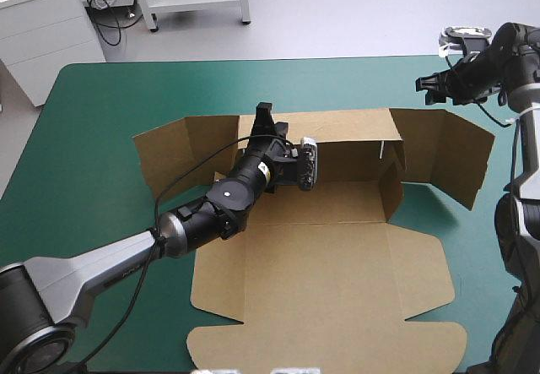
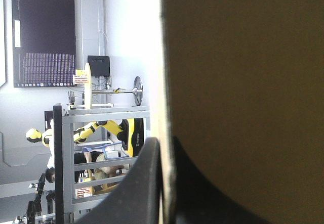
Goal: Fold the box
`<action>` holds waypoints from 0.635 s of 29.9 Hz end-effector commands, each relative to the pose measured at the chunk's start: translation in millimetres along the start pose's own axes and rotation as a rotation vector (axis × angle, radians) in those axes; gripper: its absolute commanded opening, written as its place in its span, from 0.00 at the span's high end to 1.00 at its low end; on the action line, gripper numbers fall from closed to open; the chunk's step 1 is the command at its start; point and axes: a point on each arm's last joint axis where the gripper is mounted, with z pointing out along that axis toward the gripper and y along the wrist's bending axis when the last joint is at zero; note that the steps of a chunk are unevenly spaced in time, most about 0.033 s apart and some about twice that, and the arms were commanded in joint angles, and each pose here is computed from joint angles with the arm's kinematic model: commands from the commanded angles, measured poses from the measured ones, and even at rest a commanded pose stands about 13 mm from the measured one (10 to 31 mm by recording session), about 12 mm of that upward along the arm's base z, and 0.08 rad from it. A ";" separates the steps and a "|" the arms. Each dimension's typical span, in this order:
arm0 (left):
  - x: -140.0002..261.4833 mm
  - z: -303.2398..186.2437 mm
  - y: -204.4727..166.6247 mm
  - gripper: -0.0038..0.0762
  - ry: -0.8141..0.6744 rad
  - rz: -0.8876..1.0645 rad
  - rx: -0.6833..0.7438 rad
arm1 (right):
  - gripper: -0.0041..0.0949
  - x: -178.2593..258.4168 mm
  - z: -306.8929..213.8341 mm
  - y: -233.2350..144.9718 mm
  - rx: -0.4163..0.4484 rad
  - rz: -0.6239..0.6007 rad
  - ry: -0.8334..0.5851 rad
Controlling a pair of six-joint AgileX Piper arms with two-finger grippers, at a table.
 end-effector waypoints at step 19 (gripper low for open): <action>-6.4 -10.7 15.3 0.99 -0.047 0.014 -0.053 | 0.45 51.8 -53.8 24.5 -0.091 -0.043 0.019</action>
